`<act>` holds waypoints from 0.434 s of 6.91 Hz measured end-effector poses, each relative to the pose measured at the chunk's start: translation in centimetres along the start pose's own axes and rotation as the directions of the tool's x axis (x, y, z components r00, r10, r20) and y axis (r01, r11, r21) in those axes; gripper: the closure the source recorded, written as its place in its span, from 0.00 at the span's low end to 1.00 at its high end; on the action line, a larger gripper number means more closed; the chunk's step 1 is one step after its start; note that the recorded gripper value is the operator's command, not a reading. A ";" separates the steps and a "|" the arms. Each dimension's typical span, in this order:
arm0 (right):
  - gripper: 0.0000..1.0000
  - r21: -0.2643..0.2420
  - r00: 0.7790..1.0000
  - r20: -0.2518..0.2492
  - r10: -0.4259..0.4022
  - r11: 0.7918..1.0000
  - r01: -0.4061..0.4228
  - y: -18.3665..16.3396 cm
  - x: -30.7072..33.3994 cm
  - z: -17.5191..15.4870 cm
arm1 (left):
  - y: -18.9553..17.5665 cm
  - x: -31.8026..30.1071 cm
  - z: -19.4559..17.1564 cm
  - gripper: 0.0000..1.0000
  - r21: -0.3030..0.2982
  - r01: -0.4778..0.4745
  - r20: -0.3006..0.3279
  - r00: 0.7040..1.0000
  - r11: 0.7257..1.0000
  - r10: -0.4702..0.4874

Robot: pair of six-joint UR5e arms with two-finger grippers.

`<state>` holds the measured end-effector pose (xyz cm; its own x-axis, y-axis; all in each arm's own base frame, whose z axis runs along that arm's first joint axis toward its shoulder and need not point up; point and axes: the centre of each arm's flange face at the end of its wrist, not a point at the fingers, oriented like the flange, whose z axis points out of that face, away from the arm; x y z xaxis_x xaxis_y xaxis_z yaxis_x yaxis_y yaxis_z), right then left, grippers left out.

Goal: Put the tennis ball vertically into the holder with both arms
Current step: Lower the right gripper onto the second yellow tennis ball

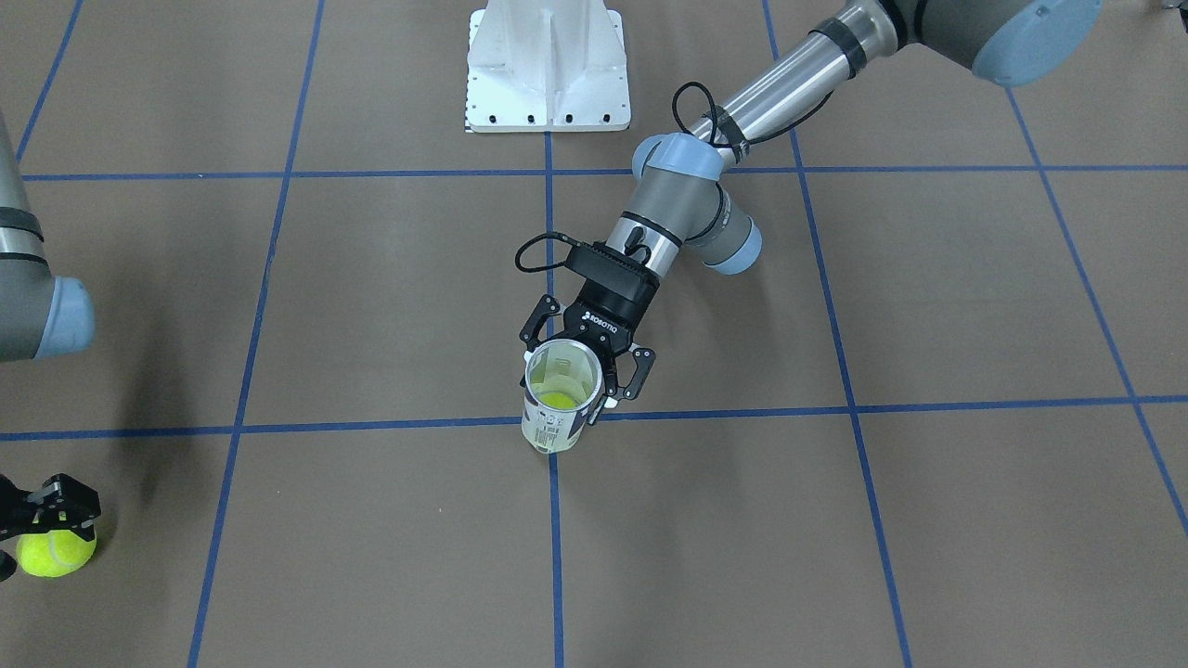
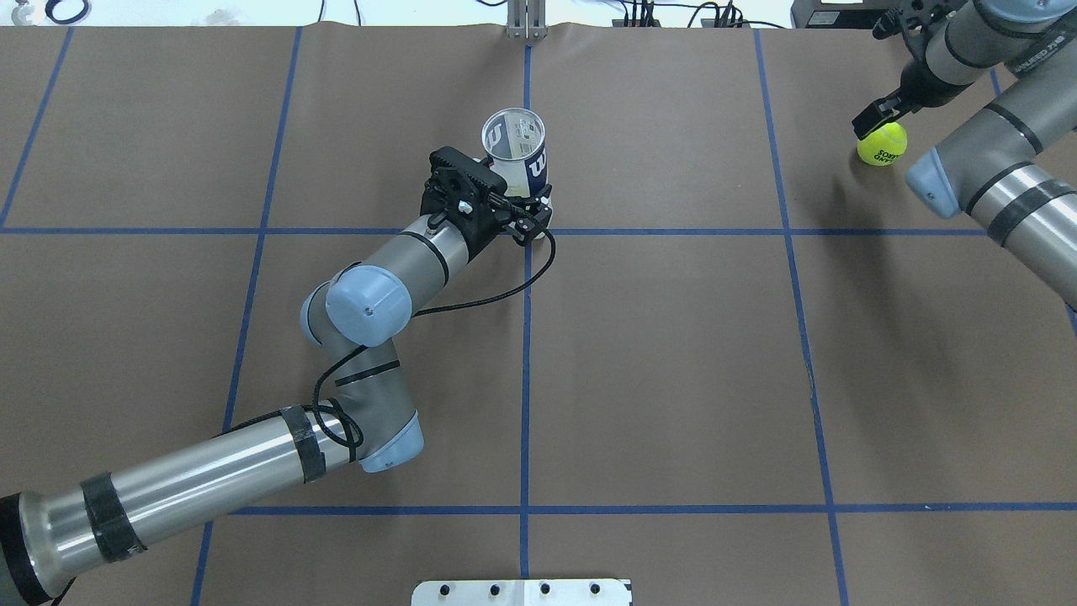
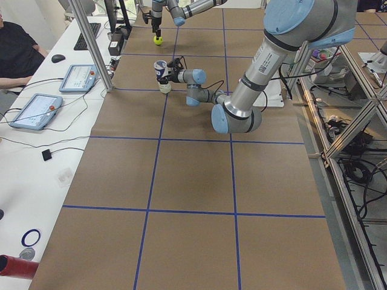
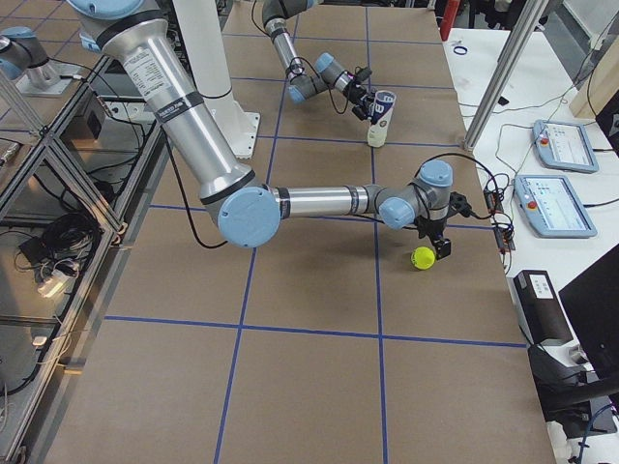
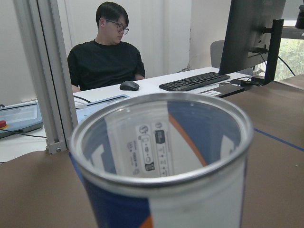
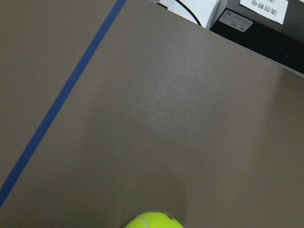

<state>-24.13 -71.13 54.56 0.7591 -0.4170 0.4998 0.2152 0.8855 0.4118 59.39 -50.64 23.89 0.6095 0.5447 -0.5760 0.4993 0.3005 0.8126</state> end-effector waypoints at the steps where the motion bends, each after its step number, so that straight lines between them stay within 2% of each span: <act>1: 0.00 -0.022 1.000 0.000 -0.010 1.000 0.010 0.6 -0.5 1.2 | 0.0 0.0 0.0 0.08 0.001 0.000 0.000 1.000 1.000 0.000; 2: 0.04 -0.037 1.000 0.000 -0.024 0.999 0.024 1.1 -0.6 1.9 | 0.0 0.0 0.0 0.08 0.001 0.000 0.000 1.000 1.000 0.000; 3: 0.66 -0.047 0.999 -0.003 -0.032 0.998 0.032 1.4 -0.2 2.1 | 0.0 0.0 0.0 0.08 0.000 -0.001 0.000 1.000 1.000 0.001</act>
<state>-25.27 -70.21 56.62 0.7540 -0.4443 0.4839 0.2675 0.8805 0.3914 59.39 -50.64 23.92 0.6101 0.5451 -0.5749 0.4986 0.2998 0.8133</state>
